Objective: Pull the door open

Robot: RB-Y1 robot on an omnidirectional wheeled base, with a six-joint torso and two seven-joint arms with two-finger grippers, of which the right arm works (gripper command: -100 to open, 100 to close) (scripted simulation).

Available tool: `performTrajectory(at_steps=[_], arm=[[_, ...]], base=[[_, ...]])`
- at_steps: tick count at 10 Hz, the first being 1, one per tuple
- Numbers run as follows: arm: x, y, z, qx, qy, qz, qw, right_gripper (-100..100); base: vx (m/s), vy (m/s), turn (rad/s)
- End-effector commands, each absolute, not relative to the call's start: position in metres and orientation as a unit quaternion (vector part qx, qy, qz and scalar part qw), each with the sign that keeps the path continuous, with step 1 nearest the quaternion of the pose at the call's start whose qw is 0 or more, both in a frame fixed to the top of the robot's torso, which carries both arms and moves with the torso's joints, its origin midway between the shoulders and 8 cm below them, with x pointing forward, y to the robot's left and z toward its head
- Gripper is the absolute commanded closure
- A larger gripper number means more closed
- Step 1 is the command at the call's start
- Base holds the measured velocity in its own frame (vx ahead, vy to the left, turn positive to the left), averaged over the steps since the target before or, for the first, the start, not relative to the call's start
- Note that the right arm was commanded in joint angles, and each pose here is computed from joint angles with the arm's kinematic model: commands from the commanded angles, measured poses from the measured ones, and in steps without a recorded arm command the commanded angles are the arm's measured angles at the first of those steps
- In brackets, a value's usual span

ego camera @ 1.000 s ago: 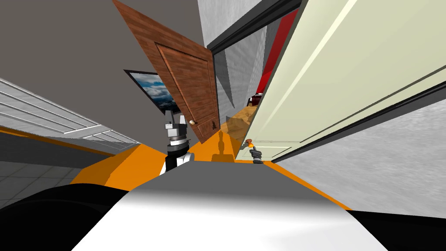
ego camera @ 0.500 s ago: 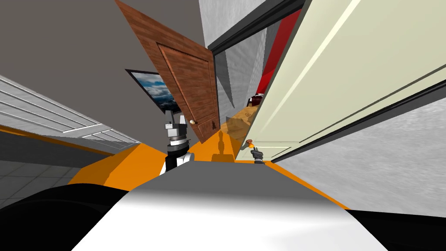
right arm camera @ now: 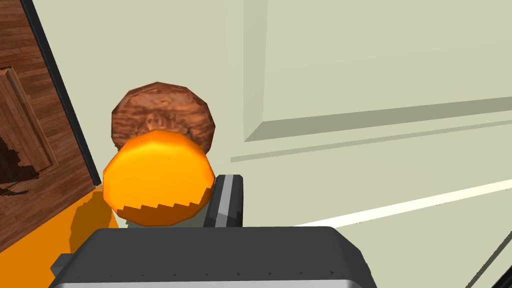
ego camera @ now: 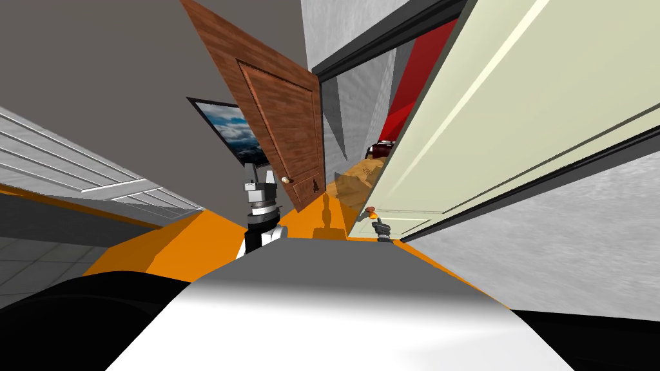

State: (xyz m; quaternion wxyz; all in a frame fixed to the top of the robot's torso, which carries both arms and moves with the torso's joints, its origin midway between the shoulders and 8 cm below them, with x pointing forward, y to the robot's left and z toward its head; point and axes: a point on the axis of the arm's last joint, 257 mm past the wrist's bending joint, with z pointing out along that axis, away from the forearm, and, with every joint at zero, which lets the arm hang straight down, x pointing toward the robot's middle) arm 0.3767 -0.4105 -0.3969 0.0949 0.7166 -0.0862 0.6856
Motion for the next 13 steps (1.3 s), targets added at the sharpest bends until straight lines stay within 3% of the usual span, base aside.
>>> performTrajectory(at_steps=[1, 3, 4, 10, 13], arm=[[0.377, -0.408, -0.397, 0.716, -0.086, 0.686, 0.093, 100], [0.377, -0.408, -0.397, 0.716, -0.086, 0.686, 0.093, 100], [0.375, -0.397, -0.395, 0.713, -0.071, 0.693, 0.079, -100], [0.365, -0.363, -0.392, 0.706, -0.034, 0.706, 0.034, -100], [0.372, -0.383, -0.392, 0.704, -0.053, 0.706, 0.059, -100]], base=[[-0.009, 0.004, 0.001], [-0.003, 0.002, 0.003], [-0.144, 0.029, 0.206], [-0.225, -0.065, 0.116], [-0.043, -0.036, 0.195]])
